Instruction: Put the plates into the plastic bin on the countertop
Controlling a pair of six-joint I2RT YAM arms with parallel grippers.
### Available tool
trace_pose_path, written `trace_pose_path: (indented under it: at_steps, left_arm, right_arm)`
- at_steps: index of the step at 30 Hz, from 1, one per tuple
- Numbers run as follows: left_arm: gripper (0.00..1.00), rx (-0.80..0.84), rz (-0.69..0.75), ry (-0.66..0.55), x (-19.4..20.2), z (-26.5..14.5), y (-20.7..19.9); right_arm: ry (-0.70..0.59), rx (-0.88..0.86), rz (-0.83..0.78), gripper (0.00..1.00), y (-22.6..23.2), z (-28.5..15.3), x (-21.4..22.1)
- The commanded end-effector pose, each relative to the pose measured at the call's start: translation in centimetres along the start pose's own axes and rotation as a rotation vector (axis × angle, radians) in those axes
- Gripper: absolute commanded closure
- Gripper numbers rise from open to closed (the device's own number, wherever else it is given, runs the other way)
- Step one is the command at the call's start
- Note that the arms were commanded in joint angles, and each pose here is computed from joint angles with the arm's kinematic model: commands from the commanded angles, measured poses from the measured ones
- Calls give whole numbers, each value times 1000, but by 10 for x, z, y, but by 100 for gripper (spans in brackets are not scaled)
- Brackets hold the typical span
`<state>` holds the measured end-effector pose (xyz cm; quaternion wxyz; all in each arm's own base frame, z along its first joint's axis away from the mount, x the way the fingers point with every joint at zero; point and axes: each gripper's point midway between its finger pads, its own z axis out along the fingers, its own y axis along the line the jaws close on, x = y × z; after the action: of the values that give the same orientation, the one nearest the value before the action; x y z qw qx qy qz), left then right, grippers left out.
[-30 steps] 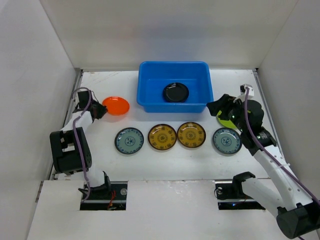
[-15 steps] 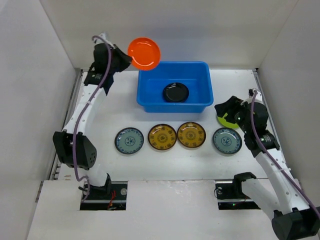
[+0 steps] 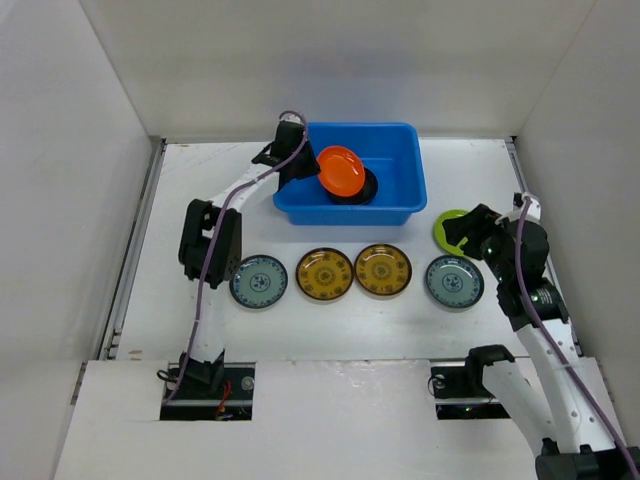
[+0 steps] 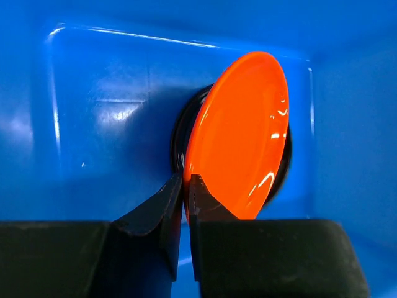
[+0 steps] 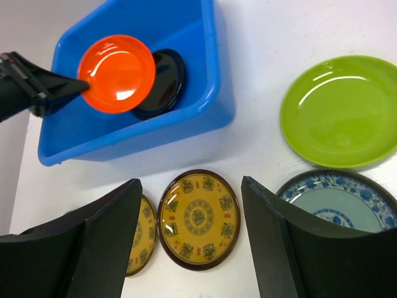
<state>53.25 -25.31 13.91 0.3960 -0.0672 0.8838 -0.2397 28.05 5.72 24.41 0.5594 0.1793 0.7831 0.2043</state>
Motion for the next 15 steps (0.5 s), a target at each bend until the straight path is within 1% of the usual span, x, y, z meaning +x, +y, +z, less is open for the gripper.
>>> trace_pose_path:
  at_steps: [1, 8, 15]
  left_arm:
    - [95, 138, 27, -179, -63, -9, -48]
    - [94, 126, 4, -141, -45, 32, -39]
    - [83, 123, 13, -86, -19, 59, -40]
  right_arm:
    - [-25, 26, 21, 29, -7, -10, -3]
    - [-18, 66, 30, 29, -23, -20, 6]
    - [-23, 98, 42, 28, -34, -24, 7]
